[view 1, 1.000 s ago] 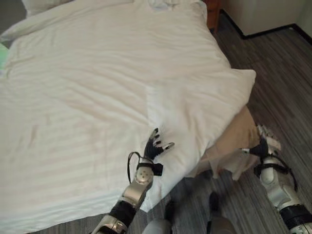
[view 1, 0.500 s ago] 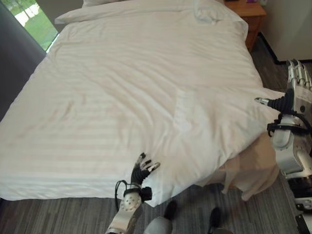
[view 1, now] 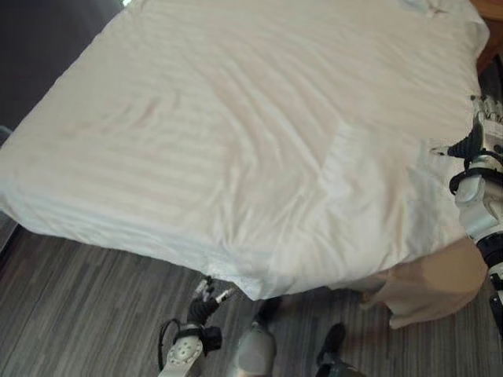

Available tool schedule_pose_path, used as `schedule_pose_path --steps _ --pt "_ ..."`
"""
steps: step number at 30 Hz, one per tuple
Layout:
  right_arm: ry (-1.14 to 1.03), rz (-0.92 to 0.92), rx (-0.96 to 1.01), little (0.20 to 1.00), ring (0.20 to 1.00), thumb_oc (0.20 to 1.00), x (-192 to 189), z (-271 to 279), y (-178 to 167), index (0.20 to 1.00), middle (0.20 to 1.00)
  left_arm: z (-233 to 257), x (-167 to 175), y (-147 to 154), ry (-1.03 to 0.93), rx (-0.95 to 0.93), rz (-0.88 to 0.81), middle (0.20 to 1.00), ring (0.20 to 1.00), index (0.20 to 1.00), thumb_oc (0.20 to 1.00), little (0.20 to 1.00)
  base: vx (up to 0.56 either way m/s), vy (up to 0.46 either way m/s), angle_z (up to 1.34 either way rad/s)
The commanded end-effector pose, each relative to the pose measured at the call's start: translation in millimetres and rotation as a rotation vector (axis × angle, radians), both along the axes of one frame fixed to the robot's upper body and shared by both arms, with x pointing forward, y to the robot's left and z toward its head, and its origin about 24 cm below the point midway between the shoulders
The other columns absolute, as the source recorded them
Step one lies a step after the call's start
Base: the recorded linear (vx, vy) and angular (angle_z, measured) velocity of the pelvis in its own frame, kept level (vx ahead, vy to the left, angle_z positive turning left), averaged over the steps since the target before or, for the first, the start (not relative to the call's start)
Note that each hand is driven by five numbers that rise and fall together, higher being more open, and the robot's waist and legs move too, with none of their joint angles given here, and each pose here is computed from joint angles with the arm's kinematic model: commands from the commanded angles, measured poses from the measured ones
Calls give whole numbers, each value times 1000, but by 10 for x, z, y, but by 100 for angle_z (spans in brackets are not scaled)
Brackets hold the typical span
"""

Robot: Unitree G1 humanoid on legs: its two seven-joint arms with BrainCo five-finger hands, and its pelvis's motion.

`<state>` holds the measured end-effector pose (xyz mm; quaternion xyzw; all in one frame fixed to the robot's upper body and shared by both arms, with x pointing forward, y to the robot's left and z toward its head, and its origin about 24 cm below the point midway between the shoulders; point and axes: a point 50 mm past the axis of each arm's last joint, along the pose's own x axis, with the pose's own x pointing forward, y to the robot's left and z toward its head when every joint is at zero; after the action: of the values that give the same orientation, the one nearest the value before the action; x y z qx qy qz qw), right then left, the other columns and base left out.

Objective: Making the bed.

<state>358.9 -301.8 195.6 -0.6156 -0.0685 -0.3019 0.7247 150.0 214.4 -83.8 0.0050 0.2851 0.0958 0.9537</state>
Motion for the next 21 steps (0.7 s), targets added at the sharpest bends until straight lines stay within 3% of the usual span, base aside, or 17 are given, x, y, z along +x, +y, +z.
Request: schedule_pose_path --steps 1,10,12,13,14,18,21 --pt "-66 23 -81 1000 1000 1000 42 308 32 1000 1000 39 -19 80 -17 5 -33 1000 1000 1000 1000 1000 -50 44 30" --pt "103 18 -103 1000 1000 1000 166 6 90 1000 1000 47 -28 136 -15 11 -37 1000 1000 1000 1000 1000 -32 19 24" --pt "180 -11 -19 1000 1000 1000 192 -202 38 1000 1000 35 -56 145 -6 6 -47 1000 1000 1000 1000 1000 -7 31 14" --pt "214 -23 11 442 442 442 189 -292 12 442 442 22 -64 152 3 11 -54 1000 1000 1000 1000 1000 0 0 0" --pt "237 -30 22 200 200 200 188 -340 -4 200 200 21 -68 167 5 13 -54 1000 1000 1000 1000 1000 -27 40 0" --pt "265 -41 59 200 200 200 198 -369 -23 200 200 18 -91 203 18 23 -57 1000 1000 1000 1000 1000 -5 9 0" --pt "243 49 50 200 200 200 170 -337 62 200 200 6 -34 185 24 25 -44 1000 1000 1000 1000 1000 8 65 -10"
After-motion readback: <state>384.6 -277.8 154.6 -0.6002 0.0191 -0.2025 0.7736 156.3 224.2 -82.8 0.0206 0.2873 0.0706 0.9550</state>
